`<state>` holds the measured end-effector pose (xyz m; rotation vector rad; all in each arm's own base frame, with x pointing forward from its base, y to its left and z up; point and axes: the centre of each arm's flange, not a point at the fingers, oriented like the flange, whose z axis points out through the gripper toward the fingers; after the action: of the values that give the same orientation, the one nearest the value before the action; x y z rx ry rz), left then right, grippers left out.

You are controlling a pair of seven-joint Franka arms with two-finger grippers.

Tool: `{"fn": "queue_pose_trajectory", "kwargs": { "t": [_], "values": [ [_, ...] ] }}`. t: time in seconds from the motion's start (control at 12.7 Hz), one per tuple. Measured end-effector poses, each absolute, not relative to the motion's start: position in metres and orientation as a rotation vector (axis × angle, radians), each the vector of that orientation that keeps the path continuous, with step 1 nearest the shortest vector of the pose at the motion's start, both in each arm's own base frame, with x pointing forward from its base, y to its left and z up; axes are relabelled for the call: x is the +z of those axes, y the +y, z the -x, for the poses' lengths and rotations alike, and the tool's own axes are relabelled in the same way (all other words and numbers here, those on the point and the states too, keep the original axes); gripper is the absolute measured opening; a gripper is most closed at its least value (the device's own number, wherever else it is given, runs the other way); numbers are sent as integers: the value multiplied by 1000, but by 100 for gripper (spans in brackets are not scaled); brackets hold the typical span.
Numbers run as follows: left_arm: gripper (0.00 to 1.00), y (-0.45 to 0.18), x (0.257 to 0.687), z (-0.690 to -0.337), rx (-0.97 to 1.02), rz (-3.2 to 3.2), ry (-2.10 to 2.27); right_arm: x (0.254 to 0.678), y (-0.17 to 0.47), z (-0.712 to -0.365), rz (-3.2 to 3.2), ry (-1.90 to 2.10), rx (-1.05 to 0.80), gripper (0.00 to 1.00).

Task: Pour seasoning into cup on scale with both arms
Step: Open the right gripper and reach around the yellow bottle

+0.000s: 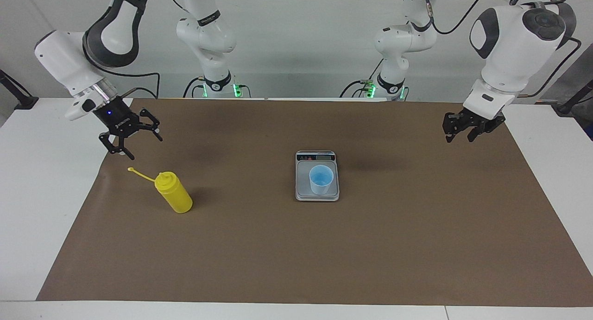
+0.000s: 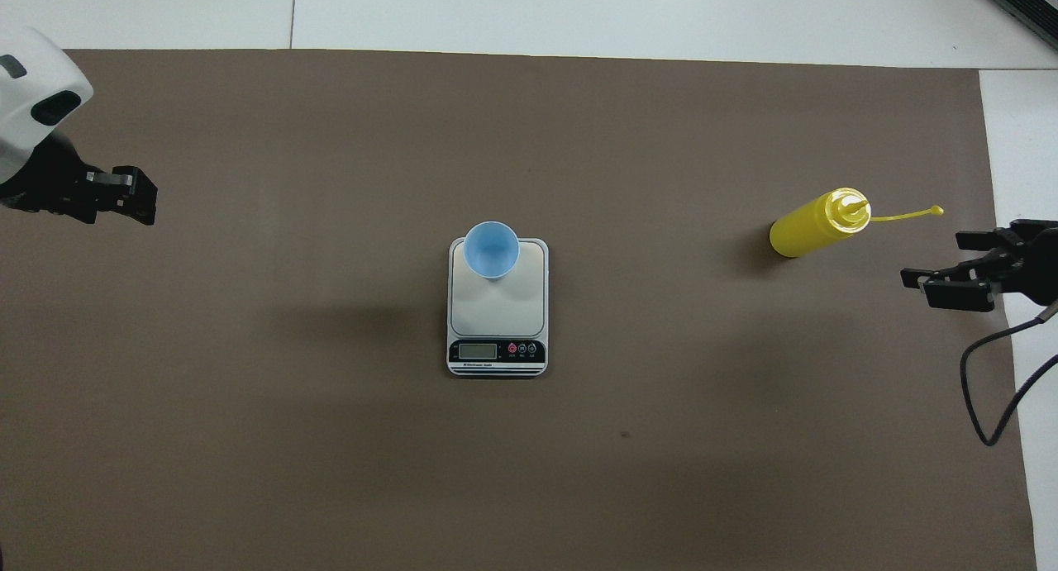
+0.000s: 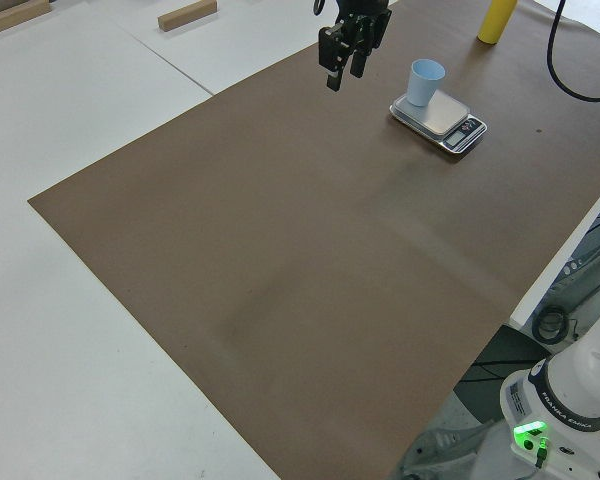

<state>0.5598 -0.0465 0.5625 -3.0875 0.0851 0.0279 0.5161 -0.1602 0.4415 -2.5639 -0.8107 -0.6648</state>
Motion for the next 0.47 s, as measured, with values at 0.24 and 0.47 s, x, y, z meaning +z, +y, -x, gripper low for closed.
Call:
{"fn": "queue_pose_trajectory", "kwargs": {
  "t": [0.24, 0.47],
  "values": [
    [67, -46, 564, -554, -3, 3086, 82, 400, -176, -521, 2460, -830, -753, 100],
    [80, -46, 566, -555, -25, 3089, 81, 369, -176, -528, 2382, -840, -822, 100]
  ]
}}
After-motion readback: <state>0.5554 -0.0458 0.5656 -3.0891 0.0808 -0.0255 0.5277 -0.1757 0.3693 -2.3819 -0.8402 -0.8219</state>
